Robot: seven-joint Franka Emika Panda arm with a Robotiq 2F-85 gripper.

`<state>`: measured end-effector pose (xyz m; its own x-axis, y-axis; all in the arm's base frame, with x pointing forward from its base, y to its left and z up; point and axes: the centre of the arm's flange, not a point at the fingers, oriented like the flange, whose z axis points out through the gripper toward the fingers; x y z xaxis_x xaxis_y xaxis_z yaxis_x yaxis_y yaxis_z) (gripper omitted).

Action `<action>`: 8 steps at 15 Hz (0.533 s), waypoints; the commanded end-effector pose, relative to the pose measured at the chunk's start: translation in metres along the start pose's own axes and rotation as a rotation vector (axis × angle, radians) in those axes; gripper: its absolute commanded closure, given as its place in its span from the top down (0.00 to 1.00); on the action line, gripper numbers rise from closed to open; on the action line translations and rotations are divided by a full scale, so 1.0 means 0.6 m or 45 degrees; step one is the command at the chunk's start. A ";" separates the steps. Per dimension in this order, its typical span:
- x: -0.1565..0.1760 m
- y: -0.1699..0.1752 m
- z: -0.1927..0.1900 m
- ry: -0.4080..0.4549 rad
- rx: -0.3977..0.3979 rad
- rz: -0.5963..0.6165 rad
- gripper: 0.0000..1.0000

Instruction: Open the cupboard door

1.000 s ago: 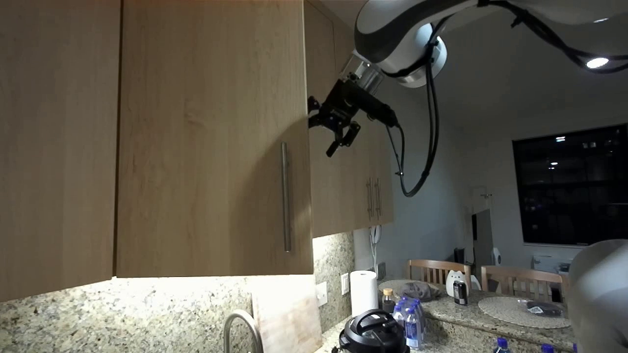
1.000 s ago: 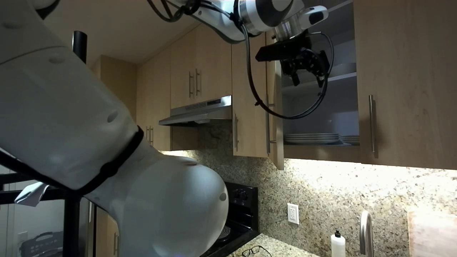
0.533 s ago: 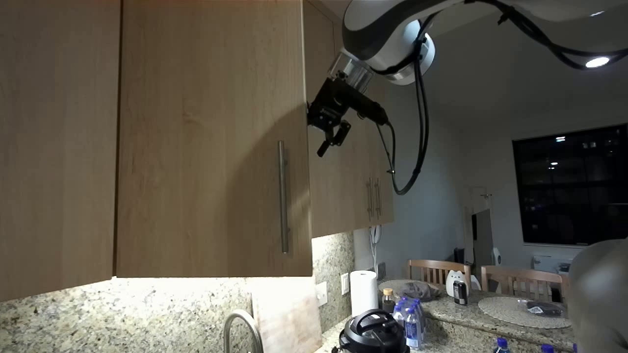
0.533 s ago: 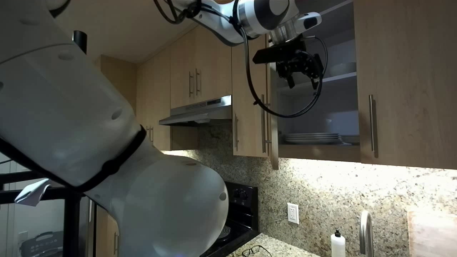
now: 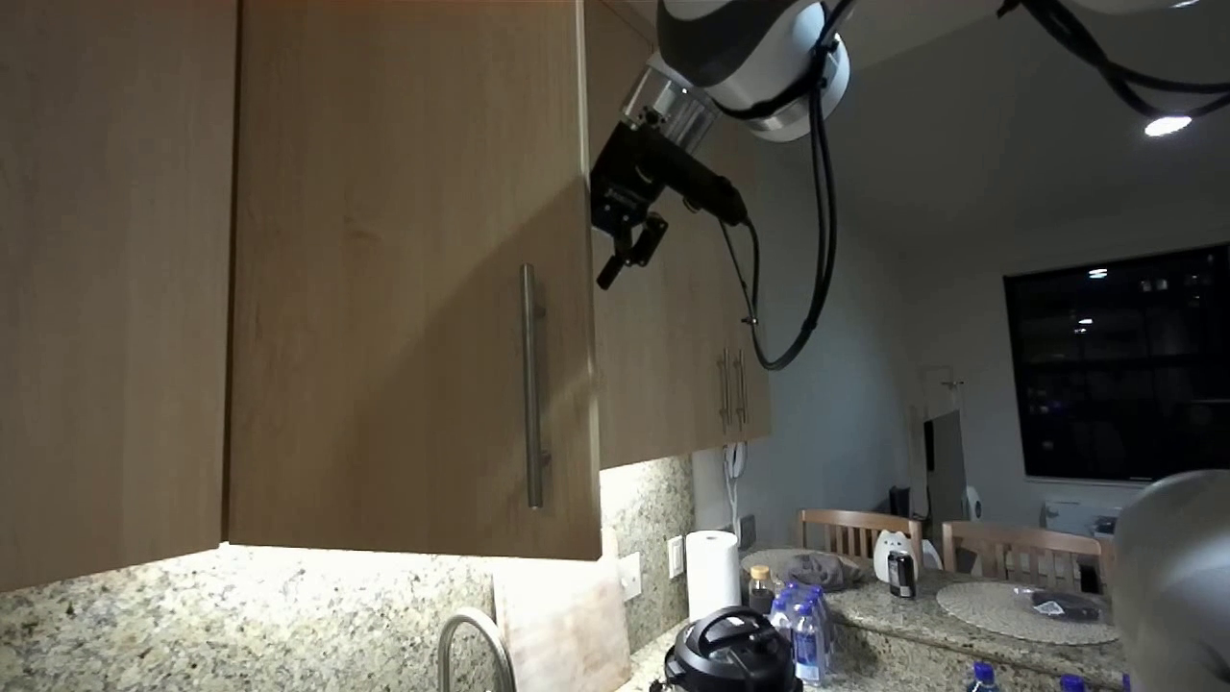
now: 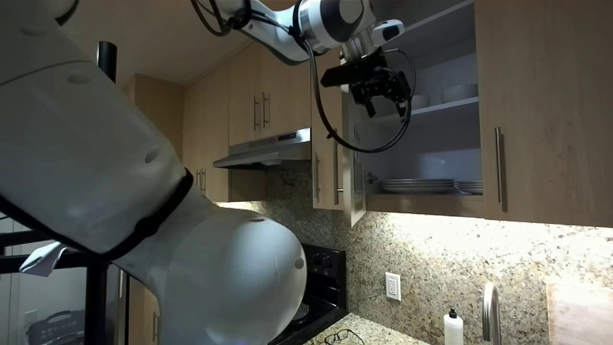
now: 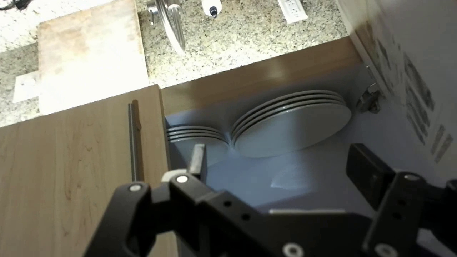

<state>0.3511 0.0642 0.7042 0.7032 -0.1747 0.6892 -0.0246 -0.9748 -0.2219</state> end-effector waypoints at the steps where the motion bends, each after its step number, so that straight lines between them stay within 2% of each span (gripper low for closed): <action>1: -0.016 -0.059 -0.012 -0.005 0.029 -0.078 1.00; 8: -0.034 -0.138 -0.018 -0.005 0.057 -0.220 1.00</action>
<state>0.3344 0.1274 0.7106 0.6933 -0.0523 0.7187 0.0820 -0.9852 -0.1508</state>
